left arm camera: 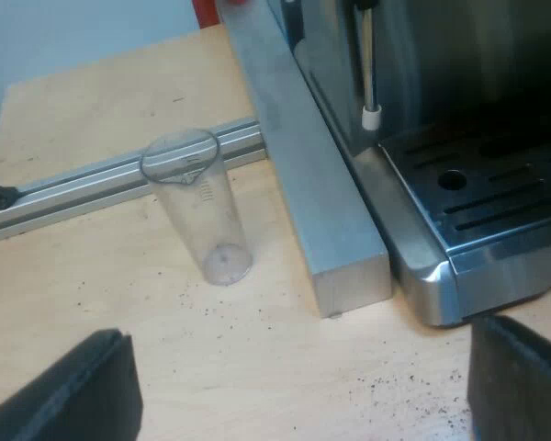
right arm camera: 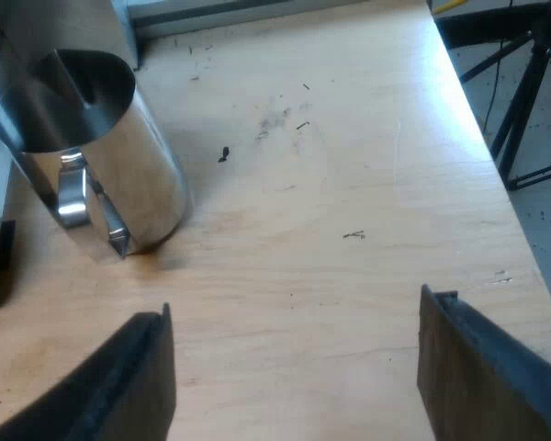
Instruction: Put the handle in the coffee machine
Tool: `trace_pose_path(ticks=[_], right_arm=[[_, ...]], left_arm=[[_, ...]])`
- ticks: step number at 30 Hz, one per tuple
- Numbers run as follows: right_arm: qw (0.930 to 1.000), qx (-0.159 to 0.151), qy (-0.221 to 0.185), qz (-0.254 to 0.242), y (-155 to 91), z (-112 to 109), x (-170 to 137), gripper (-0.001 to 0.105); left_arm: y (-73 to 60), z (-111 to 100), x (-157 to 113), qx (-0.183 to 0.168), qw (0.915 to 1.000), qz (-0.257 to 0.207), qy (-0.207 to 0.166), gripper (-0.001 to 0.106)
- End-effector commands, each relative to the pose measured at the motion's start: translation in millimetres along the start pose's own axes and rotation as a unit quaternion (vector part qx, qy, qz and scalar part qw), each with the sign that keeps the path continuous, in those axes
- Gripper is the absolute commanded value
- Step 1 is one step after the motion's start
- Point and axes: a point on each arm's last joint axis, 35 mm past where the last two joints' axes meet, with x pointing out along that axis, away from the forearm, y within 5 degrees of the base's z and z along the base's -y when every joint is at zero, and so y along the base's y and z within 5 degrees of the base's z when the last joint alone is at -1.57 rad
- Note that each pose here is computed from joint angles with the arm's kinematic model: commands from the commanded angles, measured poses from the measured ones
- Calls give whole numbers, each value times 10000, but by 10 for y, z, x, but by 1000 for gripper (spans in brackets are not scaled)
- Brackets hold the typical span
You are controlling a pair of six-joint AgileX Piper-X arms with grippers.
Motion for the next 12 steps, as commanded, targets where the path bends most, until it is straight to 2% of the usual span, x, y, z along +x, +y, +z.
trace_pose_path(ticks=[1,12], right_arm=[[10000,-54,-52,-5,-6,27,-7,59],[10000,-54,-52,-5,-6,27,-7,59]], left_arm=[[-5,23,13,56,9999,-85,1,74],[-9,18,18,77,9999,-135,13,74]])
